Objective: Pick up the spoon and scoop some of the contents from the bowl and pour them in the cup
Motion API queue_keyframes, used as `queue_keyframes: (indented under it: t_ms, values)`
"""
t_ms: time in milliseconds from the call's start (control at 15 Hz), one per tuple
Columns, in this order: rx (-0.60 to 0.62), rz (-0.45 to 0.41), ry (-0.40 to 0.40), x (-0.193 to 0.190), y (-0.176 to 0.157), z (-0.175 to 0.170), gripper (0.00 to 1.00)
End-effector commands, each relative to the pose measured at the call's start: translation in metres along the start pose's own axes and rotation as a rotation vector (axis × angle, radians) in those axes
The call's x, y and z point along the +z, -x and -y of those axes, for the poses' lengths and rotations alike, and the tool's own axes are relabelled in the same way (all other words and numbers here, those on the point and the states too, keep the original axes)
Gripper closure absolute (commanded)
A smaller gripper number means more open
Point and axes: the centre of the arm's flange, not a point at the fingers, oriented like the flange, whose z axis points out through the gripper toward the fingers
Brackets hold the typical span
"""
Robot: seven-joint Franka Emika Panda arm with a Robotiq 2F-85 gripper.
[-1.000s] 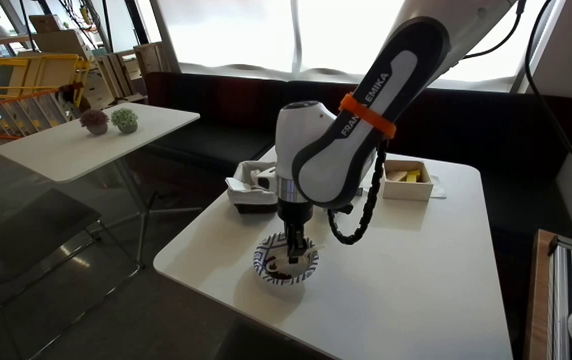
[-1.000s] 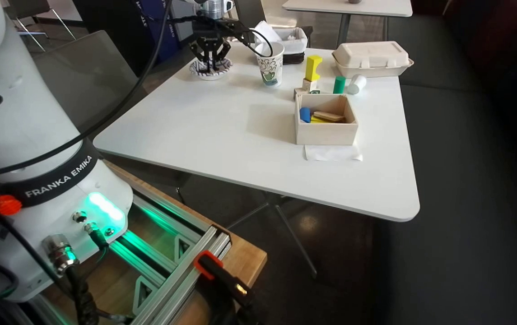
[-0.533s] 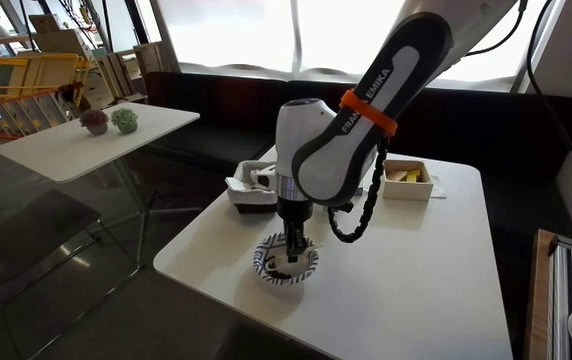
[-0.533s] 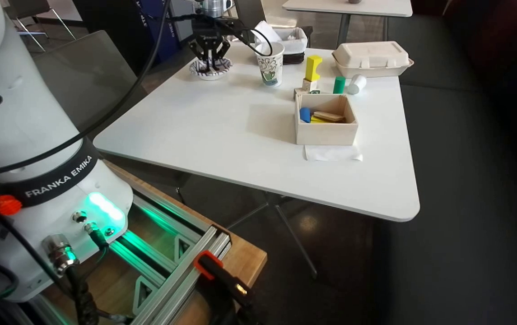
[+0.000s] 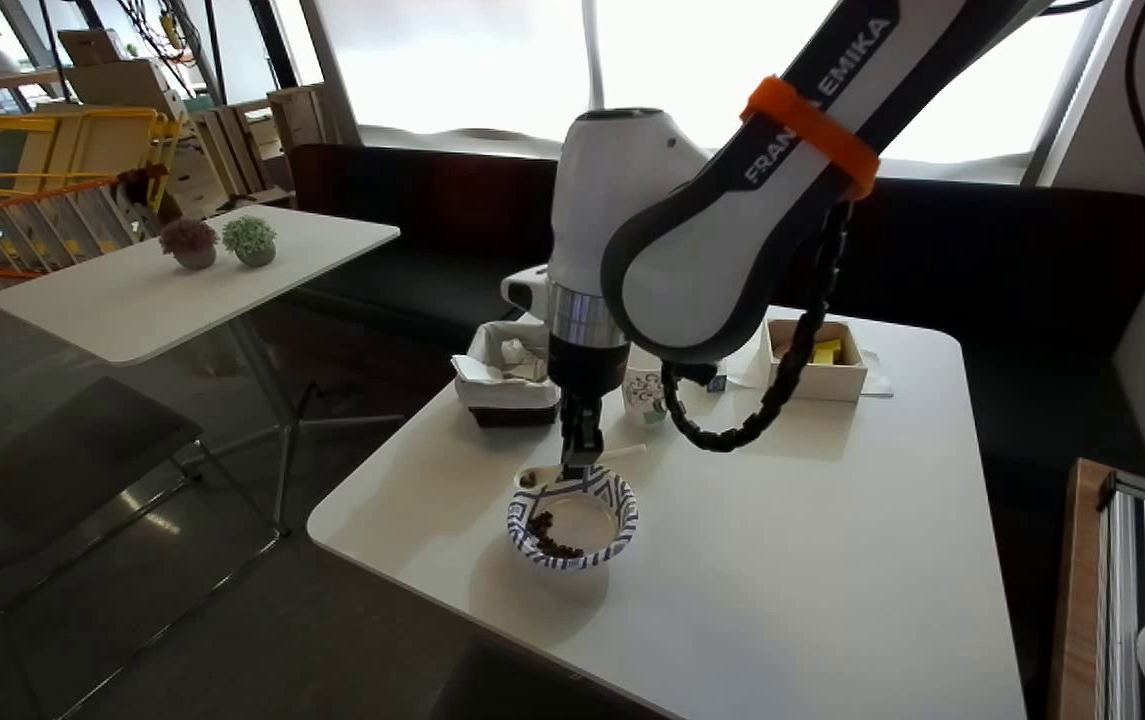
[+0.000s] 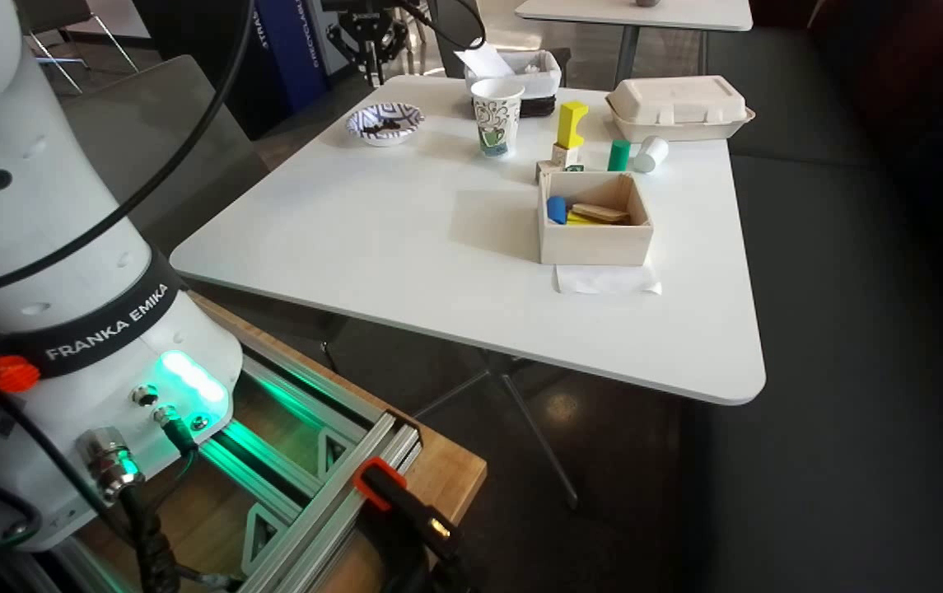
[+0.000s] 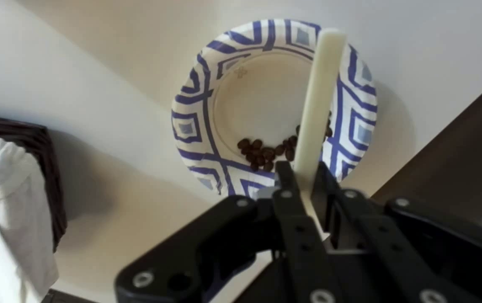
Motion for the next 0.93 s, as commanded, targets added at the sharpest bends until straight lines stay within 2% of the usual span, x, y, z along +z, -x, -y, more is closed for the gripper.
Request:
queue_keyframes:
  t_ms: [0, 267, 467, 533, 667, 867]
  values:
    - [0.110, 0.022, 0.098, -0.058, 0.017, 0.013, 0.96]
    - [0.308, 0.006, 0.211, -0.115, 0.038, -0.005, 0.96]
    - [0.481, 0.003, 0.230, -0.145, 0.068, -0.025, 0.96]
    - [0.391, -0.015, 0.216, -0.130, 0.047, -0.031, 0.85]
    - [0.446, -0.016, 0.228, -0.144, 0.060, -0.037, 0.85]
    - [0.462, -0.015, 0.228, -0.144, 0.063, -0.035, 0.85]
